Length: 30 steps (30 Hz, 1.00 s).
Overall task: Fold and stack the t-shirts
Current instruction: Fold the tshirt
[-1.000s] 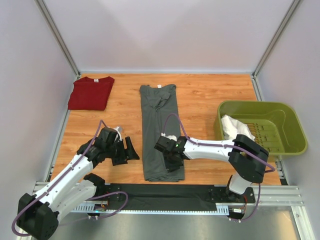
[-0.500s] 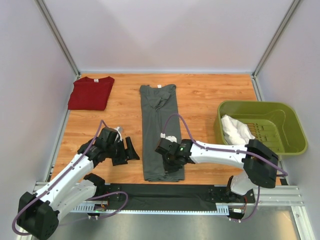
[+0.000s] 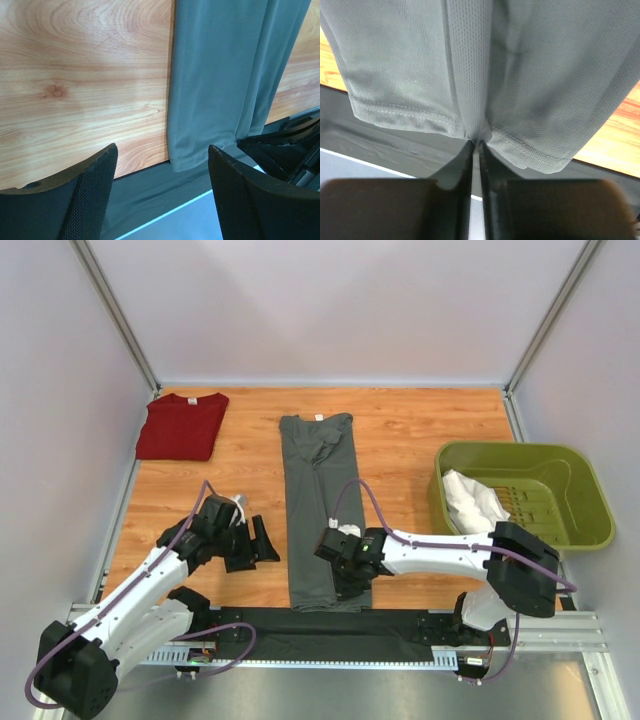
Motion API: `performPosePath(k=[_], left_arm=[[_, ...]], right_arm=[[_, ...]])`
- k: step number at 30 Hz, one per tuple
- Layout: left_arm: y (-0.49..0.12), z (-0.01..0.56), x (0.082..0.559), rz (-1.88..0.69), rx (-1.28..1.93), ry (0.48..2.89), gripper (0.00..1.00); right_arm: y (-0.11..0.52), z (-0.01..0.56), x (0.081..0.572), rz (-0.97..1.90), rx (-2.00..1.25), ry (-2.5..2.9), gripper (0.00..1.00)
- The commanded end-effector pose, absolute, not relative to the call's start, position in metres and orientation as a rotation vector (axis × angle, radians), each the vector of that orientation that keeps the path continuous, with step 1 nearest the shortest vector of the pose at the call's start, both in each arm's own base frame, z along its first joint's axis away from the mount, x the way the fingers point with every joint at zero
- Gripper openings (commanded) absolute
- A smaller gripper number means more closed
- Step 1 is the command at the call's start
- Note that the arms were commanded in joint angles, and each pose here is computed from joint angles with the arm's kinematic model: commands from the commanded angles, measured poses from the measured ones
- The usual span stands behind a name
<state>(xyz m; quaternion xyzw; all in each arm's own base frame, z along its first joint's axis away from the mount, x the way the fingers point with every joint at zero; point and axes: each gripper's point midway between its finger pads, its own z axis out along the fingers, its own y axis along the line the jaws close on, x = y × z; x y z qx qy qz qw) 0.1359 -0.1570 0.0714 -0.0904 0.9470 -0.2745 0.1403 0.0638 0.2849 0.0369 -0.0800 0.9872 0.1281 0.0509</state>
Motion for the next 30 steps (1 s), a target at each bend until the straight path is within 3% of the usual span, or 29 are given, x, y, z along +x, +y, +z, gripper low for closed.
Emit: performPosePath(k=[1,3,5,8,12,13,18,23,30], left_arm=[[-0.160,0.073,0.134,-0.825,-0.209,2.734,0.80],[-0.160,0.074,0.131,-0.830,-0.215,2.740,0.80],[-0.161,0.077,0.129,-0.833,-0.214,2.730,0.80],[-0.164,0.077,0.122,-0.844,-0.232,2.733,0.80],[-0.183,0.072,0.106,-0.912,-0.216,2.738,0.80],[-0.188,0.071,0.103,-0.922,-0.219,2.742,0.80],[-0.202,0.061,0.085,-0.835,-0.213,2.814,0.80],[-0.207,0.052,0.076,-0.839,-0.283,2.817,0.74],[-0.216,0.037,0.066,-0.823,-0.298,2.880,0.73]], right_arm=[[0.292,0.041,0.061,0.421,-0.237,3.014,0.13],[0.294,0.052,0.065,0.443,-0.270,2.985,0.36],[0.303,0.079,0.074,0.500,-0.284,2.925,0.52],[0.297,0.110,0.096,0.501,-0.270,2.839,0.64],[0.262,0.109,0.114,0.520,-0.142,2.825,0.65],[0.260,0.118,0.119,0.643,-0.080,2.802,0.65],[0.221,0.065,0.094,0.755,0.095,2.895,0.68],[0.216,0.050,0.081,0.859,0.165,2.885,0.68],[0.216,0.037,0.072,0.930,0.216,2.886,0.65]])
